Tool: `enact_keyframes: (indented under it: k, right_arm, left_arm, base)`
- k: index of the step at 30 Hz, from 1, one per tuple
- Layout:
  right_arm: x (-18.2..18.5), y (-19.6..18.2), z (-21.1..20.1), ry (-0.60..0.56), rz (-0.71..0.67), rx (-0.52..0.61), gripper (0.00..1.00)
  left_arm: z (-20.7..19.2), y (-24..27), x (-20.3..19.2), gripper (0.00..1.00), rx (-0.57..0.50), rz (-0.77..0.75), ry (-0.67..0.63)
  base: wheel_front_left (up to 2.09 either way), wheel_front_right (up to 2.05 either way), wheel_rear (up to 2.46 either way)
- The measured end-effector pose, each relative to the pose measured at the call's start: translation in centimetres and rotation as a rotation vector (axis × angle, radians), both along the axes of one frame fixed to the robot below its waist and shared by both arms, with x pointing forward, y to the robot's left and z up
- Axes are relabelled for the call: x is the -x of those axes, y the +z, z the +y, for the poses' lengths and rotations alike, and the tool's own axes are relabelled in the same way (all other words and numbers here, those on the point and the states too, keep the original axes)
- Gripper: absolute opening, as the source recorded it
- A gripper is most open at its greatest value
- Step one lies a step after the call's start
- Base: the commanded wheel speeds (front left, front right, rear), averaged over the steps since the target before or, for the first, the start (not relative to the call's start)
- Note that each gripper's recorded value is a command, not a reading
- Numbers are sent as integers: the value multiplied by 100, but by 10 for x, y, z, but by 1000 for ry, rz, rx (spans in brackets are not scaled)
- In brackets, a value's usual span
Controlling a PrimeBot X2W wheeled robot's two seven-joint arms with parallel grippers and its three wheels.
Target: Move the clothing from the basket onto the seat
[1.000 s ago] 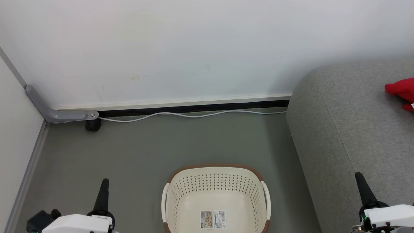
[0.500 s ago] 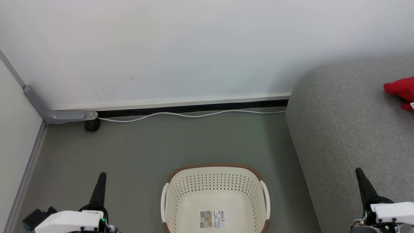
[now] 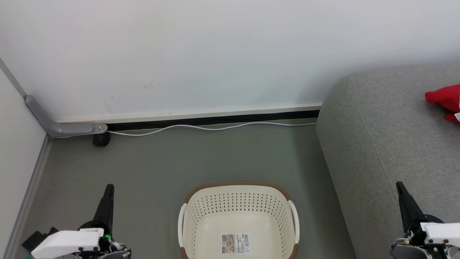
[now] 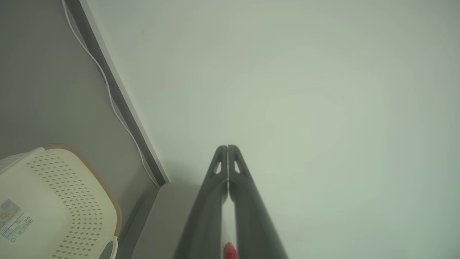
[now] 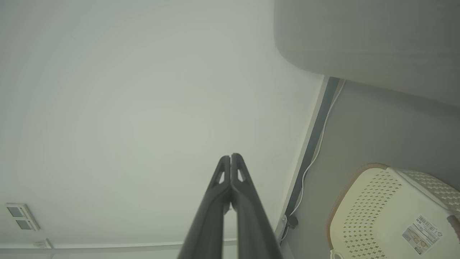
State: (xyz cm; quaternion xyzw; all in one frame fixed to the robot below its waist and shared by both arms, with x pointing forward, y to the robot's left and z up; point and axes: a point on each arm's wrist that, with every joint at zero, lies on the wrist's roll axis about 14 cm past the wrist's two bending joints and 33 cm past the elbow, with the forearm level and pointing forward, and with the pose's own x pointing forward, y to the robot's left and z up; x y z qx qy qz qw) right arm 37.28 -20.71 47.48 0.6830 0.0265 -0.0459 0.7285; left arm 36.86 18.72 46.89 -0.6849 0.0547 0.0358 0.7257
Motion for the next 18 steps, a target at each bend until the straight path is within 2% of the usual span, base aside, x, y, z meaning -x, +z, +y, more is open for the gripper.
enact_keyframes:
  k: [6,18]
  right_arm:
    - [-3,6,3,0,-24,-66,0]
    - [-4,8,2,-1,-29,-67,0]
  left_arm:
    - [1,8,-5,0,61,-32,5]
    - [2,8,-5,0,64,-32,7]
  base:
    - [0,0,0]
    - [0,0,0]
